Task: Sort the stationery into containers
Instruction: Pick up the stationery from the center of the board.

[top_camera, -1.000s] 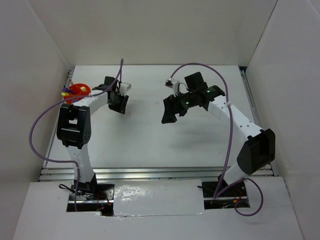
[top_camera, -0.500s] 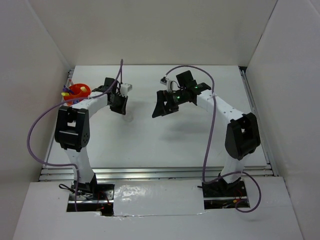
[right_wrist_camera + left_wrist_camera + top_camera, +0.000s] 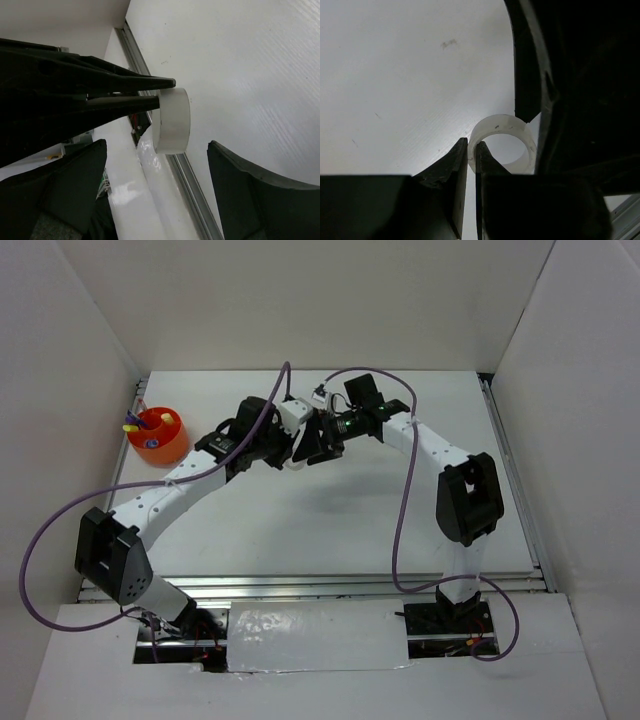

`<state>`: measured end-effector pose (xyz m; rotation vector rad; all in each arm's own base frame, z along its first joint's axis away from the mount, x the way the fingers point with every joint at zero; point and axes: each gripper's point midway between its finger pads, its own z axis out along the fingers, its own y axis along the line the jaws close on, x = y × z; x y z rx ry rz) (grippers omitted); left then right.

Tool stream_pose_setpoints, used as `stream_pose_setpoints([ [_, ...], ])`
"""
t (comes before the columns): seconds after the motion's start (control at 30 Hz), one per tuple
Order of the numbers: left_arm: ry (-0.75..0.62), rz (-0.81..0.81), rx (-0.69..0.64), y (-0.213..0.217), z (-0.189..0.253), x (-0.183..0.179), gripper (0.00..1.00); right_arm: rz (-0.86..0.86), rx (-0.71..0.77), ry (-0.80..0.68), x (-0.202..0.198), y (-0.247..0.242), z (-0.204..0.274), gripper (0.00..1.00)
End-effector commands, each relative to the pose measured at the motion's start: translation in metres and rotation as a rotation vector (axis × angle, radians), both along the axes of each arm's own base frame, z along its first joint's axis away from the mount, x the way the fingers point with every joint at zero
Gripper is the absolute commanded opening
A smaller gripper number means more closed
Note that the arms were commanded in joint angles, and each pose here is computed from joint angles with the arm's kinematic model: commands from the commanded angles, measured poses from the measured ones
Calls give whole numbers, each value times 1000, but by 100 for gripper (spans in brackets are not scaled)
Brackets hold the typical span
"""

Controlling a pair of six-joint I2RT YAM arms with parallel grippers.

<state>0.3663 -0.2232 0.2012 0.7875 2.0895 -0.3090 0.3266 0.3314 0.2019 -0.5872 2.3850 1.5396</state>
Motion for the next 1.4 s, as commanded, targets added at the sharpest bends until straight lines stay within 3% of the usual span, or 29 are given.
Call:
stream_pose_setpoints([
  [0.0, -23, 31, 6, -1, 8, 0, 8, 7, 79, -81, 6, 1, 36, 87],
  [0.1, -35, 19, -12, -8, 16, -3, 8, 11, 84, -73, 2, -3, 32, 62],
  [0.17, -32, 12, -28, -10, 20, -4, 8, 8, 83, -68, 0, -8, 28, 57],
  [0.4, -36, -15, -86, -12, 32, -8, 9, 34, 75, -66, -9, -10, 21, 60],
  [0.5, -30, -38, -106, -15, 35, -11, 10, 33, 68, -54, -7, -9, 18, 68],
  [0.7, -19, -47, -116, -17, 33, -13, 11, 37, 76, -41, -3, -5, 17, 67],
  [0.87, -21, -45, -124, -17, 32, -13, 14, 66, 101, -10, -4, -2, 14, 52],
  [1.0, -17, -35, -133, -13, 32, -11, 22, 98, 133, 8, -8, 1, 15, 36],
  [1.17, 6, -21, -173, -13, 33, -12, 25, 136, 171, 40, -15, 4, 18, 30],
  [1.2, 5, -27, -177, -14, 35, -13, 27, 138, 171, 34, -14, 5, 19, 25],
  [1.3, 7, -32, -189, -12, 39, -15, 45, 132, 158, 22, -14, 3, 17, 9],
  [1.37, 21, -40, -227, -6, 45, -14, 64, 126, 134, 0, -14, 0, 13, 1],
])
